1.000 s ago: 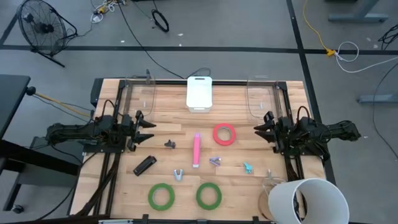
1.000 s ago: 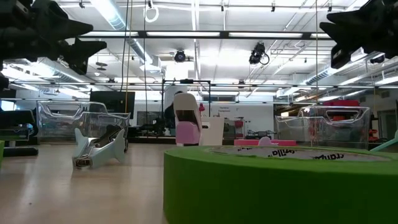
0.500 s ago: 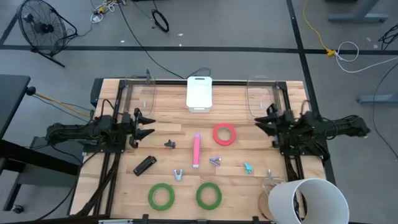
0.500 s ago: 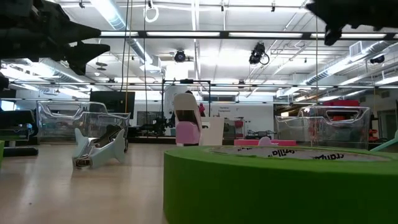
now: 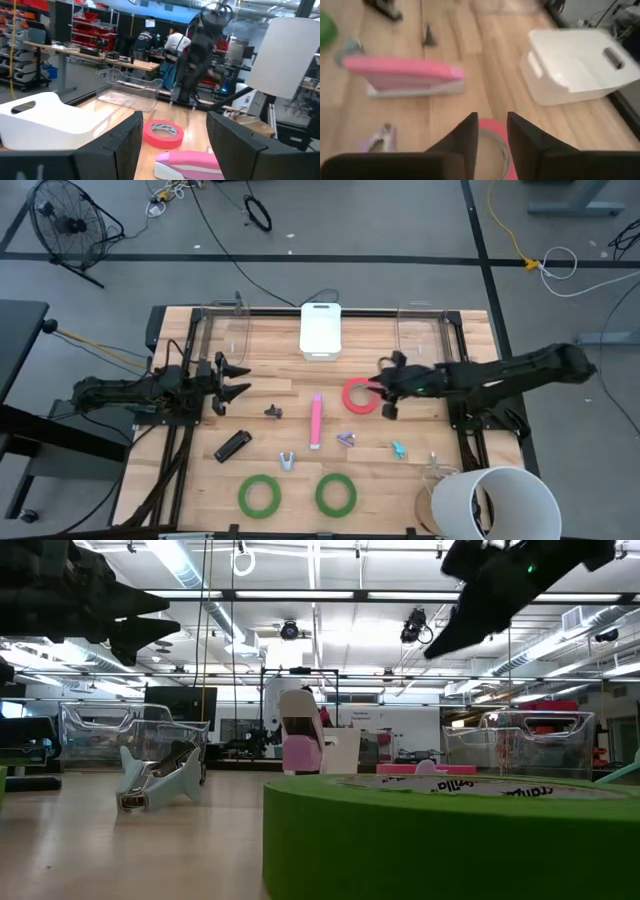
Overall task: Pick and place Stapler, Stapler remover, tape
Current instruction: Put the pink tape into the left transparent bin
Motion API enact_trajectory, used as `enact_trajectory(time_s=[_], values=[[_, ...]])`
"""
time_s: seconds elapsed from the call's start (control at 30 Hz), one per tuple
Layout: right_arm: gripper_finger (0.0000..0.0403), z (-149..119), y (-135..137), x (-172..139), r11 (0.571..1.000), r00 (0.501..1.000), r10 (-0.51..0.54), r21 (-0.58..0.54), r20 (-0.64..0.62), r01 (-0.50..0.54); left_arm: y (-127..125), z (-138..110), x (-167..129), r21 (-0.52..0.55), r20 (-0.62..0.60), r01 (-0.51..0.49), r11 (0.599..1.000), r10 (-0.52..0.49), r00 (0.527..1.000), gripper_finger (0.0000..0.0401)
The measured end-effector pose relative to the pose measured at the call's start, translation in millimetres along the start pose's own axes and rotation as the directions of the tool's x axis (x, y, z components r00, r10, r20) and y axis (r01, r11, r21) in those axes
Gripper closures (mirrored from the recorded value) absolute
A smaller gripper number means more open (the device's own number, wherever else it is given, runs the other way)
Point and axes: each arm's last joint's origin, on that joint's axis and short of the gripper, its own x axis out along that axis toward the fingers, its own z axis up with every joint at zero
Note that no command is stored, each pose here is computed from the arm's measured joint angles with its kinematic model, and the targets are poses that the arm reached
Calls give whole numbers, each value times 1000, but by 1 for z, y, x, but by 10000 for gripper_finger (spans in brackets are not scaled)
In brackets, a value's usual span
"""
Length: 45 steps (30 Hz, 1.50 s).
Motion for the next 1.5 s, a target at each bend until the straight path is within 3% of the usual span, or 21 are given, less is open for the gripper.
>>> enact_trajectory(time_s=[0.33,0.57,1.03,1.5], values=[[197,-23,8,57,999,977,-15,-40,-211,7,0,-1,0,-1,-14,0,1000,0,1000,179],[162,-32,17,85,1000,974,19,-17,-226,-23,0,-2,0,1,-22,-1,1000,1,1000,179],[154,-43,24,105,997,963,74,30,-261,-68,0,-3,0,-24,-39,30,999,-31,999,179],[154,-28,27,106,993,973,116,48,-200,-108,0,-3,0,-23,-41,30,999,-31,999,179]])
